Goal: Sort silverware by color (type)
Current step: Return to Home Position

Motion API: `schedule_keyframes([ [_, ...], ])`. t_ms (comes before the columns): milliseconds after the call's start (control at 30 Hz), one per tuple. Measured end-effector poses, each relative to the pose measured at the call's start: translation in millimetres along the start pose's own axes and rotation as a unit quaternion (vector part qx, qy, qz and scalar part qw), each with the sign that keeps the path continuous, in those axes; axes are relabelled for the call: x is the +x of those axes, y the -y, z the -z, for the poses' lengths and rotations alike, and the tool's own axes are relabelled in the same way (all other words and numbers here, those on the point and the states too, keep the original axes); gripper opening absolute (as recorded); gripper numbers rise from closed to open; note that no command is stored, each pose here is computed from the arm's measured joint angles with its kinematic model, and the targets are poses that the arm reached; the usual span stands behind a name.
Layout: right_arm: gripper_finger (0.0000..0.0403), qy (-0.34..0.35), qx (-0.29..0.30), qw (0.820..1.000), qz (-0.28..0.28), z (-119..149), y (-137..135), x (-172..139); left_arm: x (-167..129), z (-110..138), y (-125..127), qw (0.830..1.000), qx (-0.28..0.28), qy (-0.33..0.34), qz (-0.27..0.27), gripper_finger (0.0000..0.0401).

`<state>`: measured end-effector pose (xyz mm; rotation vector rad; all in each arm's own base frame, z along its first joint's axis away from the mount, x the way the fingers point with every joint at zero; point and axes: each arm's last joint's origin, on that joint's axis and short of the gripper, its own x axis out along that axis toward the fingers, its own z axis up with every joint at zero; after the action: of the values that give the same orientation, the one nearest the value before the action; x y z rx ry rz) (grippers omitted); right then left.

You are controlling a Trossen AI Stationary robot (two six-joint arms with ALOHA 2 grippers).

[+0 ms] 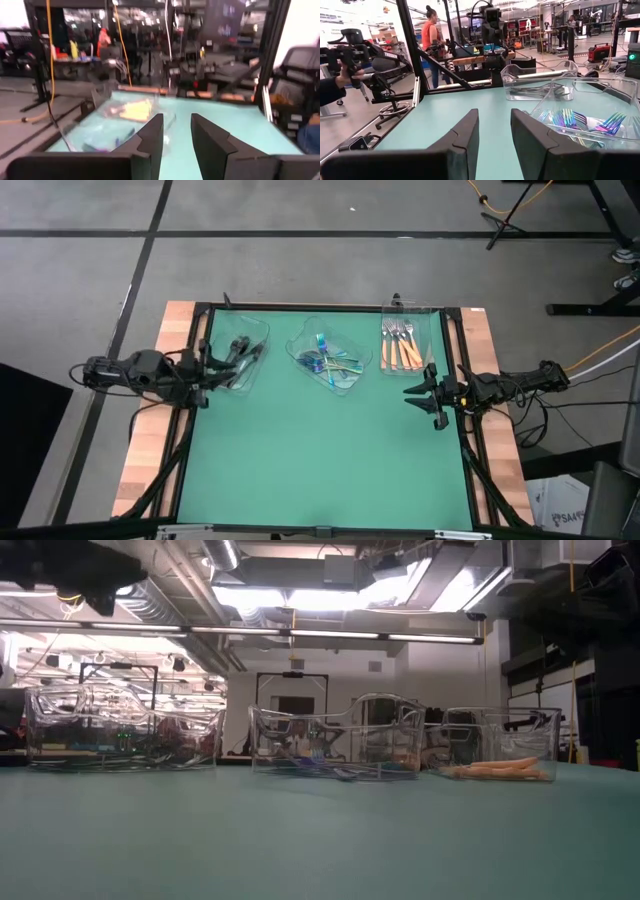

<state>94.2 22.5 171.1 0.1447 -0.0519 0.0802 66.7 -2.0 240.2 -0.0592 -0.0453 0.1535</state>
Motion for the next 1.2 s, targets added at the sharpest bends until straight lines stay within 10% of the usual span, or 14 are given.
schedule_keyframes([
  [1200,0.0106,0.005,-0.031,0.999,0.039,-0.6,2.2,-0.1,26.8,70.0,-2.3,0.997,0.065,0.01,-0.038,0.0092],
])
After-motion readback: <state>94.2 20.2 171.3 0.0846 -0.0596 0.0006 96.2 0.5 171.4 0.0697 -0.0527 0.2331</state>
